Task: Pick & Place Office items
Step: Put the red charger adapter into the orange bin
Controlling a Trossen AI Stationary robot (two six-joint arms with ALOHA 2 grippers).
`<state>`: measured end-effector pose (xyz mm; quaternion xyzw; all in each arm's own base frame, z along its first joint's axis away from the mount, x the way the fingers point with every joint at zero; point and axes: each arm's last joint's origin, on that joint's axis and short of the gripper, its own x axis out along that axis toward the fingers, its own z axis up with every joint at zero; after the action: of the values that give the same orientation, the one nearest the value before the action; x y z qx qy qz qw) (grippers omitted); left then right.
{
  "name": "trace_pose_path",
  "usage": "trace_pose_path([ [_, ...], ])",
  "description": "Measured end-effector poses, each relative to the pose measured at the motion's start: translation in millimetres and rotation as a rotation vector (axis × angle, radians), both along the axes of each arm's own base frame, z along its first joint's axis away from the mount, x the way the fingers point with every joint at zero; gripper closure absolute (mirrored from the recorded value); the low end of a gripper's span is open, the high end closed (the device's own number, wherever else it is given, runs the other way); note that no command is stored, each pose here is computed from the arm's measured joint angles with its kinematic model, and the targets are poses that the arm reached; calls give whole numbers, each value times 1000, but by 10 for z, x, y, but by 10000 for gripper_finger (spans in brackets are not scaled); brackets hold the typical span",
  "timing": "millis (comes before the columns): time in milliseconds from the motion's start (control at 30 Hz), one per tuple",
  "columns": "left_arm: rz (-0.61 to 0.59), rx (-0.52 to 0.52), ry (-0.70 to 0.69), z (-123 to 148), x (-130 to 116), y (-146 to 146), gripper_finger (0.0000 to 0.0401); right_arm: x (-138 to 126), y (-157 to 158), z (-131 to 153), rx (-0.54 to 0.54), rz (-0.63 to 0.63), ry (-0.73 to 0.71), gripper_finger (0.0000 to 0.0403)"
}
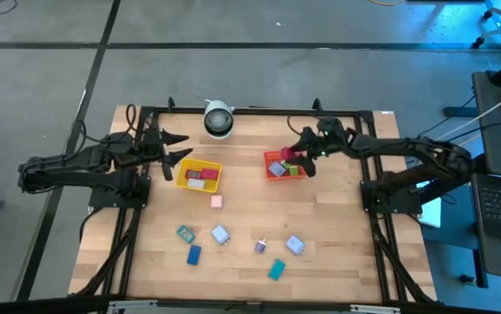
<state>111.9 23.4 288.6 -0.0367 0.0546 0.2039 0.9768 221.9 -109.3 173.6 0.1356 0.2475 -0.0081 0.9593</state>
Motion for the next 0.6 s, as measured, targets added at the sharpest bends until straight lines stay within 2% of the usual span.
trace_pose_path([
  [100, 2, -8, 2, -41, 10, 2, 201, -17, 110, -99, -8, -26, -33, 193],
  [333, 36, -28, -3, -80, 52, 16, 201, 17, 264, -170, -88, -136, 32, 193],
  [500, 37, -31, 26, -110, 102, 24, 200, 56, 314, -150, -110, -152, 57, 193],
  [600, 35, -28, 39, -122, 122, 26, 201, 95, 321, -104, -86, -139, 135, 193],
])
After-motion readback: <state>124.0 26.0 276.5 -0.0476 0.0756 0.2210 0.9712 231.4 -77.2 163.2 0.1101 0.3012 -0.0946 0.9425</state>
